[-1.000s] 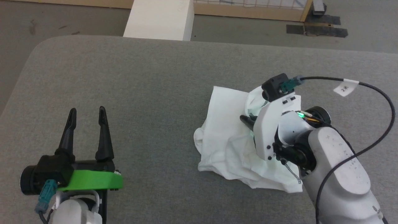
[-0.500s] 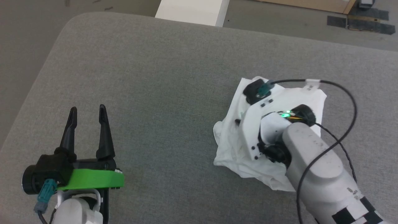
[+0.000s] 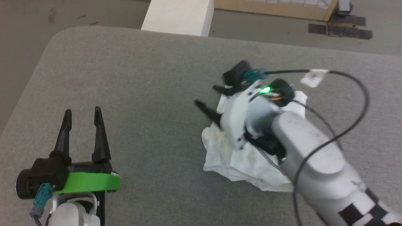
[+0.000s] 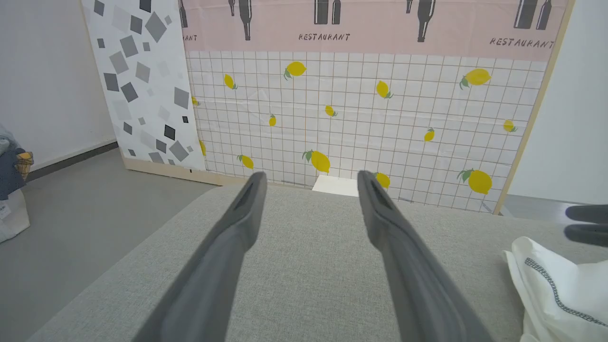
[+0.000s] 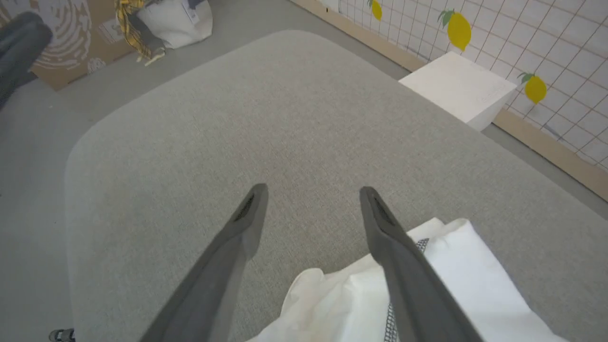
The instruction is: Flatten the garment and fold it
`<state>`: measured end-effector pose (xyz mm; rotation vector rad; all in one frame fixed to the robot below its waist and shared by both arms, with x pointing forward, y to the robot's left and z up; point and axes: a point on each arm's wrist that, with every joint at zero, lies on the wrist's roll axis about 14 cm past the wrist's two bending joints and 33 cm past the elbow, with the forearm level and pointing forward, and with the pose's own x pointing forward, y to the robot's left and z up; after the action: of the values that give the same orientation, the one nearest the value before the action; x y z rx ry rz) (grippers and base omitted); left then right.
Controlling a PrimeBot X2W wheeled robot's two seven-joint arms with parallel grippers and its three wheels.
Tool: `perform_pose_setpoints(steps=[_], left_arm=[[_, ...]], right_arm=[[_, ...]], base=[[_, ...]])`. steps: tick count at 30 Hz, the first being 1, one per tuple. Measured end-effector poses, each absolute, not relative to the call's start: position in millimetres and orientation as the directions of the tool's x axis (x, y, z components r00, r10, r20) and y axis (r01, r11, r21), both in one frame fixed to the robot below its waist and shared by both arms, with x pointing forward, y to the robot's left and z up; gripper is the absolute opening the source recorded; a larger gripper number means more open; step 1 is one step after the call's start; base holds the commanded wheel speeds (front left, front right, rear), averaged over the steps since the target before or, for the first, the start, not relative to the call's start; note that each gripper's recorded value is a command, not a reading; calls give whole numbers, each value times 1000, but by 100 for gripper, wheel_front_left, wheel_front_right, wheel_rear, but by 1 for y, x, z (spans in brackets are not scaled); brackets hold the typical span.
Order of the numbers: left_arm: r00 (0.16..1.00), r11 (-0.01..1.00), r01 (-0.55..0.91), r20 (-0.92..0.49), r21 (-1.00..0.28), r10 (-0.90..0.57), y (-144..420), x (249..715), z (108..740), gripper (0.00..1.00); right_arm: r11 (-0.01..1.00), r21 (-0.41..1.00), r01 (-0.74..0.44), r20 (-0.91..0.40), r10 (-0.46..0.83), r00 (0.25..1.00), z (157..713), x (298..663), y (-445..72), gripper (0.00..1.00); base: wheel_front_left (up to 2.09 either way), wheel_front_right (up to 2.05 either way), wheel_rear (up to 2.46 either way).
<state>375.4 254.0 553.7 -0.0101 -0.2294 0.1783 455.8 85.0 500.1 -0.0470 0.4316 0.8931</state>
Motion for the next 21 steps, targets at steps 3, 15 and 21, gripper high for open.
perform_pose_setpoints(steps=[3,15,21], left_arm=[[961,989,-146,235,-24,148,245,376,557,100],[964,999,-28,262,-27,34,208,392,563,100],[968,999,-44,245,-23,48,214,394,557,100]], right_arm=[[742,57,-668,-413,627,661,503,477,25,100],[918,8,-396,-739,272,616,420,420,-105,100],[920,37,-391,-776,273,568,398,418,-92,100]], base=[[0,0,0],[0,0,0],[0,0,0]])
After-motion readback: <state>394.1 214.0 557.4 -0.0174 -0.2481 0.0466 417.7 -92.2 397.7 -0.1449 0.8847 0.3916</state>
